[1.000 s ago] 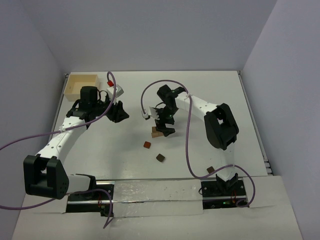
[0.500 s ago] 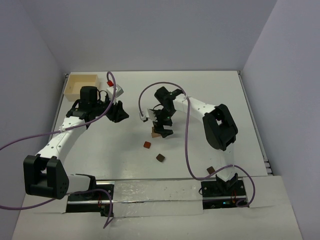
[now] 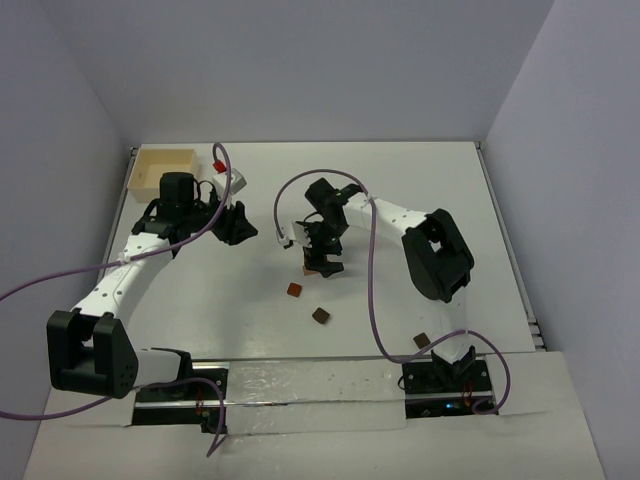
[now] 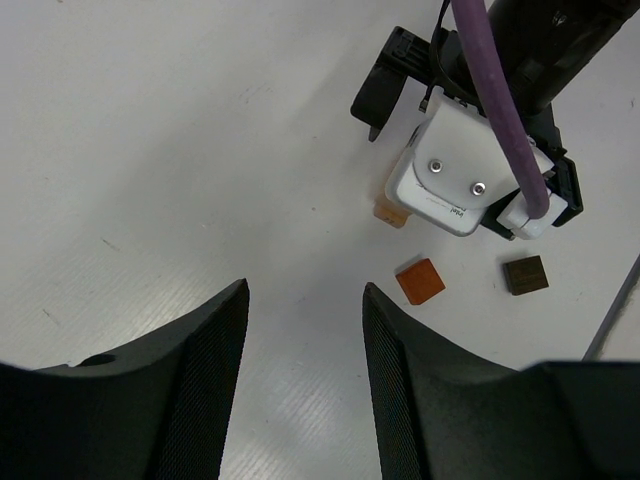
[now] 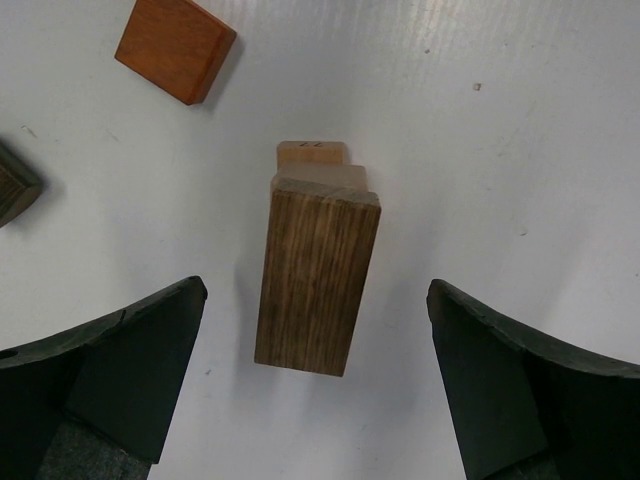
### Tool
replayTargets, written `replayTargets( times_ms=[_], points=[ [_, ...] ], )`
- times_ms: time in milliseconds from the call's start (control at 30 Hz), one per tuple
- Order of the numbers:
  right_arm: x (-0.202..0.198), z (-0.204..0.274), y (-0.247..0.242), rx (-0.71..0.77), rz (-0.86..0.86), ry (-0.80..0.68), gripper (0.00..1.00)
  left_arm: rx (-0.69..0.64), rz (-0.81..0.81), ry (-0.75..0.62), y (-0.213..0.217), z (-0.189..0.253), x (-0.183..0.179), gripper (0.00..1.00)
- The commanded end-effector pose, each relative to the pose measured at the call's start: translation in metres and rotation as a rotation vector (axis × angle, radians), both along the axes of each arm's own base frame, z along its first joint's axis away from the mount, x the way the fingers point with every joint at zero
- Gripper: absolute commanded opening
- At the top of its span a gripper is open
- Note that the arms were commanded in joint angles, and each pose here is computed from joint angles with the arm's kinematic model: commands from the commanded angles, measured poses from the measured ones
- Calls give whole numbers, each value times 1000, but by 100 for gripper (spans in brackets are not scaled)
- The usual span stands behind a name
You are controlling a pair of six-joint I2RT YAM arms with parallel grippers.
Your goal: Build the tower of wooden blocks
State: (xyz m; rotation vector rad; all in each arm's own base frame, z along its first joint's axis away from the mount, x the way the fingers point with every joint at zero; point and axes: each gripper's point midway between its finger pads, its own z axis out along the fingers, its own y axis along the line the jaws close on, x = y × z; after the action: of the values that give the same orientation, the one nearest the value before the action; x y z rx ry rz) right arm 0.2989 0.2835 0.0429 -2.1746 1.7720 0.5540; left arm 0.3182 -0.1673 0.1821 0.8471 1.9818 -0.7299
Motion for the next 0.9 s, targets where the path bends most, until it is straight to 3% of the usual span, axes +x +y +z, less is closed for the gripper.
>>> replayTargets(
  times_ms=[0,600,867],
  points=[
    [4,-8,5,-11,-3,-24,100,-25,-5,-60,-1,17,7,56],
    [-1,-19,4,-48,25,-75,100,-20,7,-66,3,17,11,55],
    [3,-23,2,-69,24,-84,89,-22,13,-65,4,17,13,55]
  ],
)
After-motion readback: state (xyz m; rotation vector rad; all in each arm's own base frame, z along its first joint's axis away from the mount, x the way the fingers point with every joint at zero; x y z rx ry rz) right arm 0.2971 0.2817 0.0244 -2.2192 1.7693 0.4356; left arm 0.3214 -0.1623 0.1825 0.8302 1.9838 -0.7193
